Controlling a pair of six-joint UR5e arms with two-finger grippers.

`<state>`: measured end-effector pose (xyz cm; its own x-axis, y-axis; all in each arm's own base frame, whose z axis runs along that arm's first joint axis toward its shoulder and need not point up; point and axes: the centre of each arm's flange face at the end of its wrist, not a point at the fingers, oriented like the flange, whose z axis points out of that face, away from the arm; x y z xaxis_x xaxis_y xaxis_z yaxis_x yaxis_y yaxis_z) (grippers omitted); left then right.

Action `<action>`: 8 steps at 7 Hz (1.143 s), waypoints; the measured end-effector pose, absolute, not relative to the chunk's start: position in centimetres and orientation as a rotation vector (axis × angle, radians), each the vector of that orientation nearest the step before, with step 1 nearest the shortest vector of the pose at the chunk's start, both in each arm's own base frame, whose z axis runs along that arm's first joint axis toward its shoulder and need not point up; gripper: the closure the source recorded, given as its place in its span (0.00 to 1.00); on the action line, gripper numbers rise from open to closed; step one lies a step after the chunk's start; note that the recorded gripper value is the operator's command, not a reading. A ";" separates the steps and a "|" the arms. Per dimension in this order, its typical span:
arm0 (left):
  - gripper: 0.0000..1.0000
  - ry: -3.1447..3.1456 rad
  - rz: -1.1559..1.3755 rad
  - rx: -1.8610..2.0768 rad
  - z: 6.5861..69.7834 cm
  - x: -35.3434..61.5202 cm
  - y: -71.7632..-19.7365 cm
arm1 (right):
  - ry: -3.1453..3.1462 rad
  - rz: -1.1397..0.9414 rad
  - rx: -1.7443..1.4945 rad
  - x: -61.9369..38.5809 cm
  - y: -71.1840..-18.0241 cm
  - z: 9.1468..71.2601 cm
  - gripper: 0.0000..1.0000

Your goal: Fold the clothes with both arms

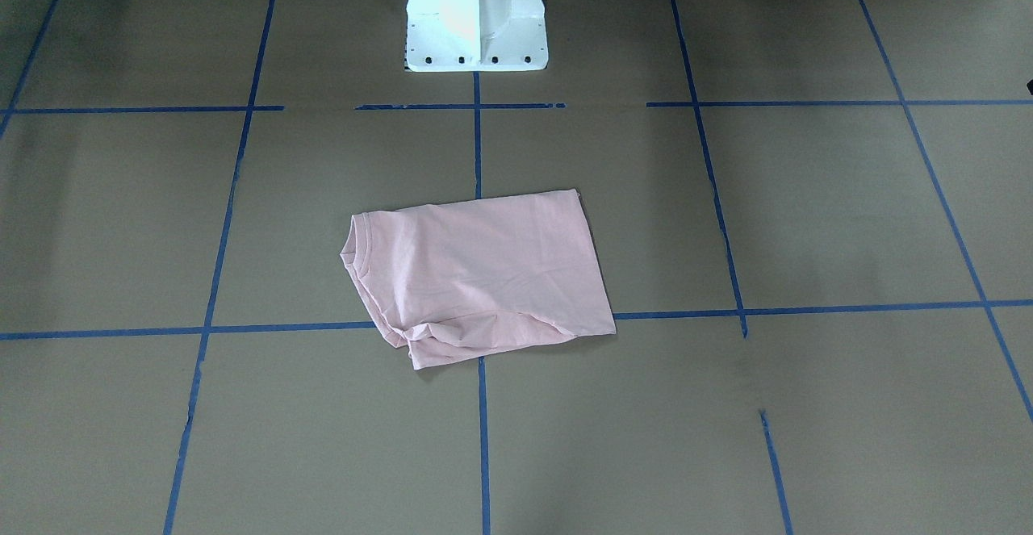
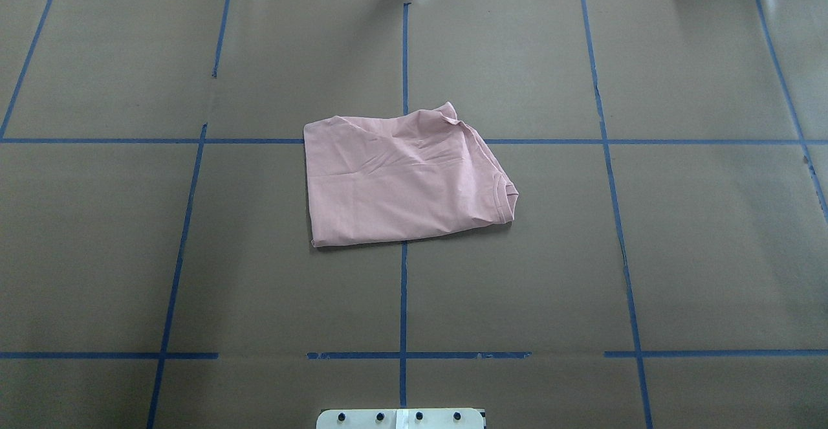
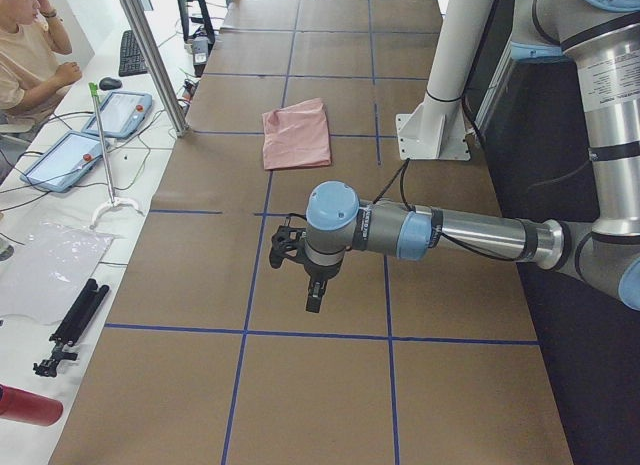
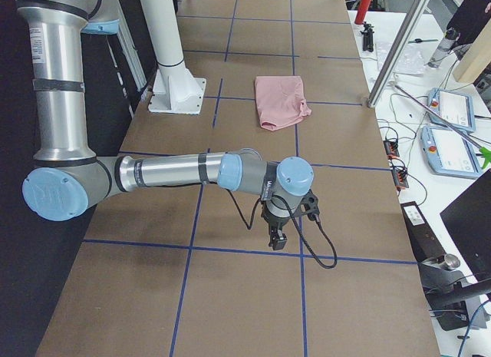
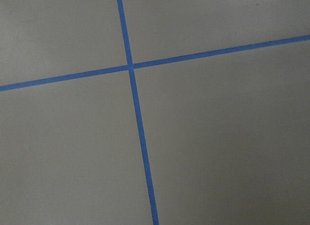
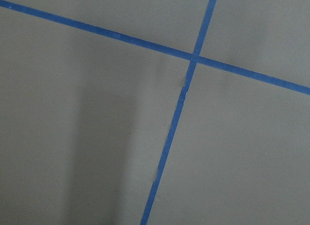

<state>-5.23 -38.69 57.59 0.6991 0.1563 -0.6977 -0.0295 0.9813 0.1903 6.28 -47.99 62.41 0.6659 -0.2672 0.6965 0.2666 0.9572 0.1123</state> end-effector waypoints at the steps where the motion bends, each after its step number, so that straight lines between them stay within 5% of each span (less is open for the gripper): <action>1: 0.00 0.791 0.101 0.158 57.8 -5.2 -38.6 | -0.787 -0.302 -0.003 6.2 -47.9 62.6 0.00; 8: 0.00 0.786 0.048 0.024 61.3 -5.1 -39.8 | -0.803 -0.308 -0.005 5.8 -47.2 63.1 0.00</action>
